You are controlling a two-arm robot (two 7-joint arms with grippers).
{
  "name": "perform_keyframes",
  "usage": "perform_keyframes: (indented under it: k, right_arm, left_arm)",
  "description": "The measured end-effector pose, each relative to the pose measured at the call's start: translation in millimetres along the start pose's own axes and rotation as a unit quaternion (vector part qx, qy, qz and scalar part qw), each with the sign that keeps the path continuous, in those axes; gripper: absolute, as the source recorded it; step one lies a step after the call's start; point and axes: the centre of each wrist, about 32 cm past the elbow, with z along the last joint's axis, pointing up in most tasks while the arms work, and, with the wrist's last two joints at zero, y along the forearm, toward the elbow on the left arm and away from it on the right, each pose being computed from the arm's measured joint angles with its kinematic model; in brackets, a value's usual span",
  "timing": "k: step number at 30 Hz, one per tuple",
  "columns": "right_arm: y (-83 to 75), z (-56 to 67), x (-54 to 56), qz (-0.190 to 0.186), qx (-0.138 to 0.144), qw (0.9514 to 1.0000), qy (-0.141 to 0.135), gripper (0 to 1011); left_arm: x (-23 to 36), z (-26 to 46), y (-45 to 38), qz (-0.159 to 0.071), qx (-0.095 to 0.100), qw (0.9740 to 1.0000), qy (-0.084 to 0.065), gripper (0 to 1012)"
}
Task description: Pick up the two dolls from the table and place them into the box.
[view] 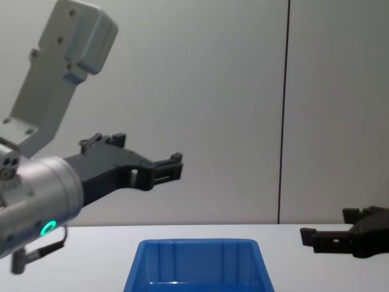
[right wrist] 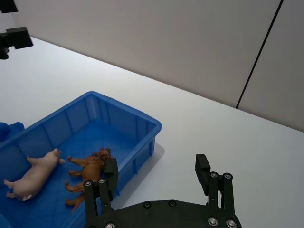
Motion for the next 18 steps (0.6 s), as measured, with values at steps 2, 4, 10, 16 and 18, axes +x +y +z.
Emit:
perform_keyframes:
  k: [2,4,10,16,18]
  right_arm:
    - [-1.1,-0.5,1.1,-0.001,0.0,1.0,0.0,1001]
    - [-1.8,-0.7,1.9,-0.003,0.0,1.0,0.001,1001]
    - [-3.6,-1.3,3.7,-0.005,0.001,1.0,0.001,1001]
    - [-4.8,-1.6,4.9,-0.006,0.001,1.0,0.002,1001]
    - [-5.1,-1.7,5.2,-0.007,0.001,1.0,0.002,1001]
  left_arm:
    - [-0.1,-0.5,5.2,0.008,0.008,0.9999,-0.002,1001]
    - [-0.5,-1.4,9.6,0.014,0.015,0.9998,-0.002,1001]
    - [-1.1,-6.5,31.3,0.041,0.045,0.9982,0.004,1001]
    - [-2.0,-16.0,55.8,0.067,0.076,0.9948,0.014,1001]
    - [-2.5,-19.8,63.9,0.074,0.086,0.9934,0.019,1001]
